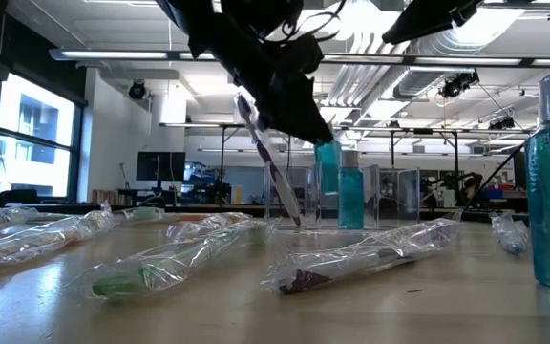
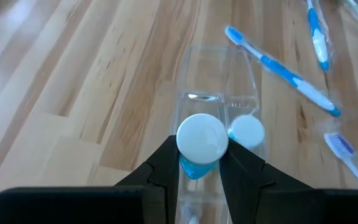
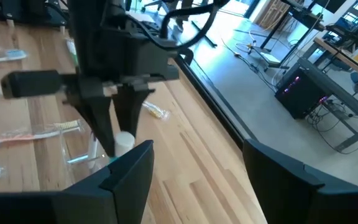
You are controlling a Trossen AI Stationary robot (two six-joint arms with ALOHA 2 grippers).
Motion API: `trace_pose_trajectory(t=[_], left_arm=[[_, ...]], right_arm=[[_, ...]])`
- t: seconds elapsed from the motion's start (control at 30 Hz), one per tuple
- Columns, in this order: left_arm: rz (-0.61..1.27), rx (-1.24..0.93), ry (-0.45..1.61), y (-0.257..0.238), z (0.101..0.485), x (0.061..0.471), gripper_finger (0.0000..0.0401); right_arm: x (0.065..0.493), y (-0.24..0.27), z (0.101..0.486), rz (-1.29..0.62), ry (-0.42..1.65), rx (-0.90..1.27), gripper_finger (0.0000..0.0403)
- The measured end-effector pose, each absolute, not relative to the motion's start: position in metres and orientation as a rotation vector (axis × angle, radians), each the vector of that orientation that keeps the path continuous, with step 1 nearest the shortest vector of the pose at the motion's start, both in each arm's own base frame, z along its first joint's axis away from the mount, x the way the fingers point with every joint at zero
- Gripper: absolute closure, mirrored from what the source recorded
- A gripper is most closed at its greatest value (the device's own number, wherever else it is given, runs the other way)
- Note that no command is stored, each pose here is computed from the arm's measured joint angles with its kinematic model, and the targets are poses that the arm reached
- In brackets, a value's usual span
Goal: Pick & Place toothbrushing station
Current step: Put the top blue mouthwash into the wire organizer, then put the right blue toothbrush into the wire organizer
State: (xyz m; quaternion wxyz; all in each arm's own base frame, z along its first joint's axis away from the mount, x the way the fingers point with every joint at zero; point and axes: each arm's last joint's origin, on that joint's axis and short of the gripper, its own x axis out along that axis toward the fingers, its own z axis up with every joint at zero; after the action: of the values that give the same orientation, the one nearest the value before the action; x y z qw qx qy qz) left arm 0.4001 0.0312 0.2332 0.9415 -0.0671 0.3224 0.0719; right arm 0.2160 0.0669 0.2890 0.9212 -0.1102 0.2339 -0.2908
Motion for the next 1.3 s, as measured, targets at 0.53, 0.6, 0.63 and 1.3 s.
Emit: trace_pose_trajectory(t=[0.53,0.6,0.63,1.3], left_arm=[[0.152,-0.152,0.701,0.0351,0.2234,0.4010,0.0316],[0.152,-0.152,0.700,0.0351,0.2235,0.4011,0.0316],[0.152,-0.152,0.699,0.0351,0.2235,0.4011,0.0316],[0.150,-0.151,0.698,0.0351,0.2237,0.4011,0.0246]], right_arm=[[0.2157,0.0668,0.2885,-0.594,0.487,-0.230,0.0162],[0.2157,0.0668,0.2885,-0.595,0.487,-0.230,0.0162],[0.2157,0.0668,0.2886,-0.595,0.487,-0.230,0.0162],[0.2157,0.0668,0.2885,-0.595,0.487,-0.229,0.0162]])
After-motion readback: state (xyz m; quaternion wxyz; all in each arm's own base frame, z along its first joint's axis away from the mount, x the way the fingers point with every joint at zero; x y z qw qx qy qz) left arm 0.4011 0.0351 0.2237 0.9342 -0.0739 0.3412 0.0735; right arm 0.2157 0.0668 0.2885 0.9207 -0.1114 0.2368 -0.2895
